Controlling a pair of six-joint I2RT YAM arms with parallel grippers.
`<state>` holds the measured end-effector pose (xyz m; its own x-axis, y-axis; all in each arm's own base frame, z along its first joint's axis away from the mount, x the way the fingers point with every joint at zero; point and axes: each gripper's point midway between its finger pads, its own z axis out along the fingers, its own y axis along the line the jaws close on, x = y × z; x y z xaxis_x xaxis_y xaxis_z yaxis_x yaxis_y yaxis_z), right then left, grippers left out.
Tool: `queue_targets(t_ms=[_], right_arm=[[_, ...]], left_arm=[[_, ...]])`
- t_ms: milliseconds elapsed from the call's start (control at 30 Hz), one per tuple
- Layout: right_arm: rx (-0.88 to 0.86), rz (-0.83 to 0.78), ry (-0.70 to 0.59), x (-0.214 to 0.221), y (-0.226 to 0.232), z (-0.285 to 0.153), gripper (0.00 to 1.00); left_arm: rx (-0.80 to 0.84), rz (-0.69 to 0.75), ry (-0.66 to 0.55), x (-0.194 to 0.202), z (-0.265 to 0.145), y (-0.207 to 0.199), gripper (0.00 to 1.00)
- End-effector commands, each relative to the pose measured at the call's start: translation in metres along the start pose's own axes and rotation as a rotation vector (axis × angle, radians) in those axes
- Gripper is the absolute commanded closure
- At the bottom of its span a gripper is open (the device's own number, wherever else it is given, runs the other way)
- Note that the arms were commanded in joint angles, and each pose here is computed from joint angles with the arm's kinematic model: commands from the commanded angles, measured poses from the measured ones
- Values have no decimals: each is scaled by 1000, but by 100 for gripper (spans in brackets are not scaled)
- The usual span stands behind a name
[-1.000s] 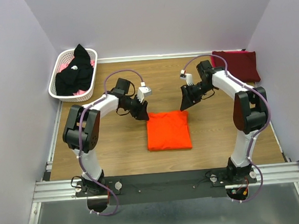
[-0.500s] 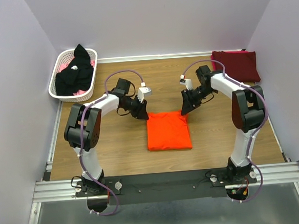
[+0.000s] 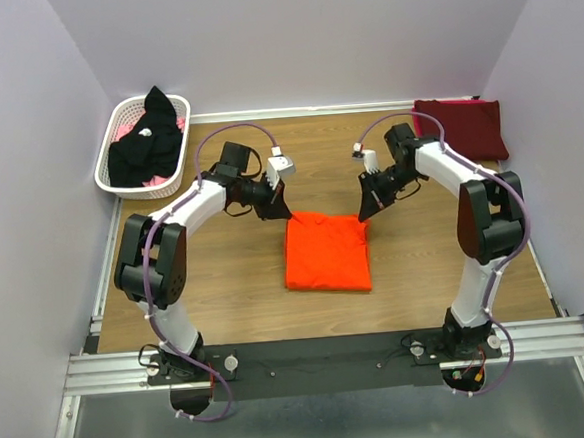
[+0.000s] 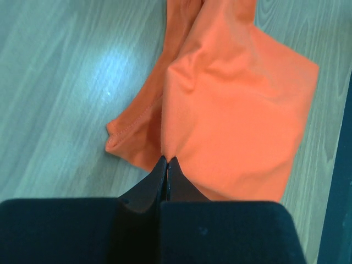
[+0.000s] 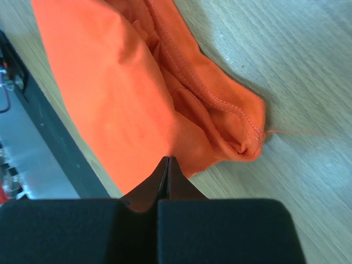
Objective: Fold and stack the t-shirts
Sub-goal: Smooth out wrinkles on the folded tshirt
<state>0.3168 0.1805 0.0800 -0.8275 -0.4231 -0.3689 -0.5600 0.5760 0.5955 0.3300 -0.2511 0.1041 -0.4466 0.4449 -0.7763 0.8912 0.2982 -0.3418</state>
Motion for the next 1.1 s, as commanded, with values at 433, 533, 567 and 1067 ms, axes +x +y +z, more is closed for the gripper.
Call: queue_targets(t_ms=[433, 533, 567, 1067], right_arm=[[153, -51, 26, -1, -52, -6, 99], [180, -35, 24, -7, -67, 2, 99], [188, -31, 21, -8, -70, 3, 99], [289, 4, 41, -4, -117, 28, 99]], left_arm=[[-34, 37, -32, -13, 13, 39, 100], [-56, -2, 2, 2, 26, 58, 100], [-69, -11, 7, 3, 28, 62, 100], [-169, -95, 95, 39, 43, 94, 100]])
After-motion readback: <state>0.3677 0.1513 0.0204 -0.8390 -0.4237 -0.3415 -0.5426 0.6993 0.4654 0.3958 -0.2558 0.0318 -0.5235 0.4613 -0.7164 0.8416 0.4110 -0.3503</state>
